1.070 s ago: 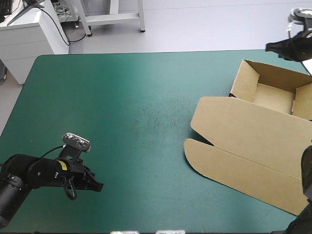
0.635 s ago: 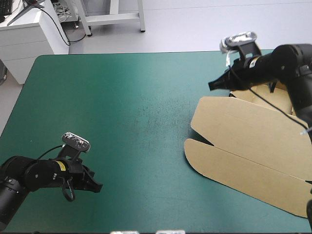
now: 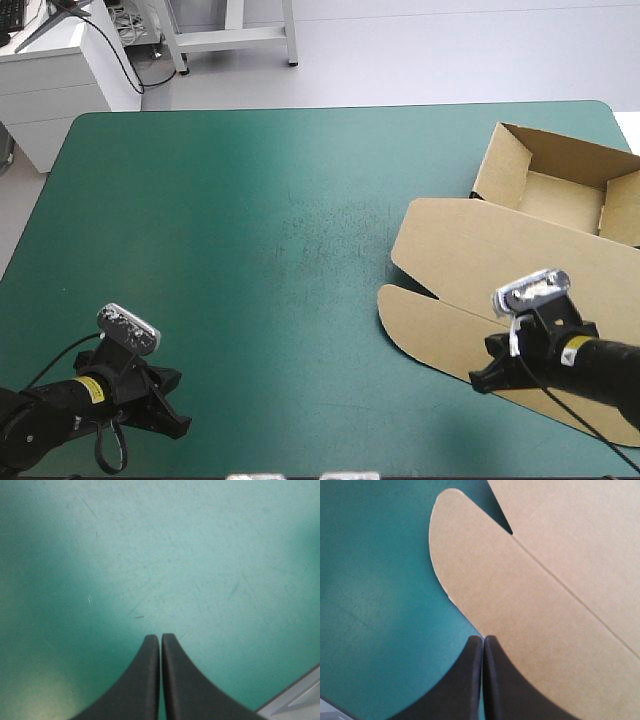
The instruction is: Fold the box
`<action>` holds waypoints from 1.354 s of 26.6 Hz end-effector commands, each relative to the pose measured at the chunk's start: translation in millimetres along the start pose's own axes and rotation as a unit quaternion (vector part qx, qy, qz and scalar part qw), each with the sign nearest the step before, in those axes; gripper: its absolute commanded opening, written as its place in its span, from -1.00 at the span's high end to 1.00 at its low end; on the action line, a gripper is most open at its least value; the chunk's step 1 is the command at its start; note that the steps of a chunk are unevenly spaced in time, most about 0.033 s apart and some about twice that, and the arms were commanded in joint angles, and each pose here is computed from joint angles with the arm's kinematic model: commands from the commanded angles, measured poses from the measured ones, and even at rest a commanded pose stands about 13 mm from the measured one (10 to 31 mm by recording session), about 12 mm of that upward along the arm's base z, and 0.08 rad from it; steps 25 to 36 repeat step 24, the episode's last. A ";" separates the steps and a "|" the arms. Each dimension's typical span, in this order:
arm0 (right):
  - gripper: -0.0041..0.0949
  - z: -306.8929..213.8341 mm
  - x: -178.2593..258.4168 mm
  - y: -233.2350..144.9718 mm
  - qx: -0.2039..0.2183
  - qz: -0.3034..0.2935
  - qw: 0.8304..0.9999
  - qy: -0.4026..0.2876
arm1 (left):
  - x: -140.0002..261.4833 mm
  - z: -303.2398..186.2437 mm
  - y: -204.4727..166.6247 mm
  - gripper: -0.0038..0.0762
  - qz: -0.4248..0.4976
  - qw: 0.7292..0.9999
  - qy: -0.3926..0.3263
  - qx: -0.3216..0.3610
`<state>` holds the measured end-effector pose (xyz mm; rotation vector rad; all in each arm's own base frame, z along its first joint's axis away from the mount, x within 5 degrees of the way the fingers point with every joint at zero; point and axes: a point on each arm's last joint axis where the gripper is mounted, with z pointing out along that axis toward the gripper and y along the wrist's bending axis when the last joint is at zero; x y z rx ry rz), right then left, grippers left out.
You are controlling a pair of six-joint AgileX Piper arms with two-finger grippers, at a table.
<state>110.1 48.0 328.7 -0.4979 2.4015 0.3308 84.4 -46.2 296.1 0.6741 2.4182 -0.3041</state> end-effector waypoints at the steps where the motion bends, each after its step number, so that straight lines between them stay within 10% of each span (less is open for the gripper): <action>1: 0.94 -11.0 28.3 4.4 0.006 -0.014 0.998 -0.066 | 8.9 4.8 -2.0 0.92 -0.007 1.000 -0.020 0.005; 9: 0.94 -11.9 75.3 6.9 0.024 -0.046 0.985 -0.163 | 18.7 16.3 -2.7 0.92 -0.020 0.999 -0.029 0.012; 36: 0.94 -12.1 75.4 7.0 0.024 -0.046 0.985 -0.165 | 17.3 17.1 -2.8 0.92 -0.025 0.999 -0.039 0.013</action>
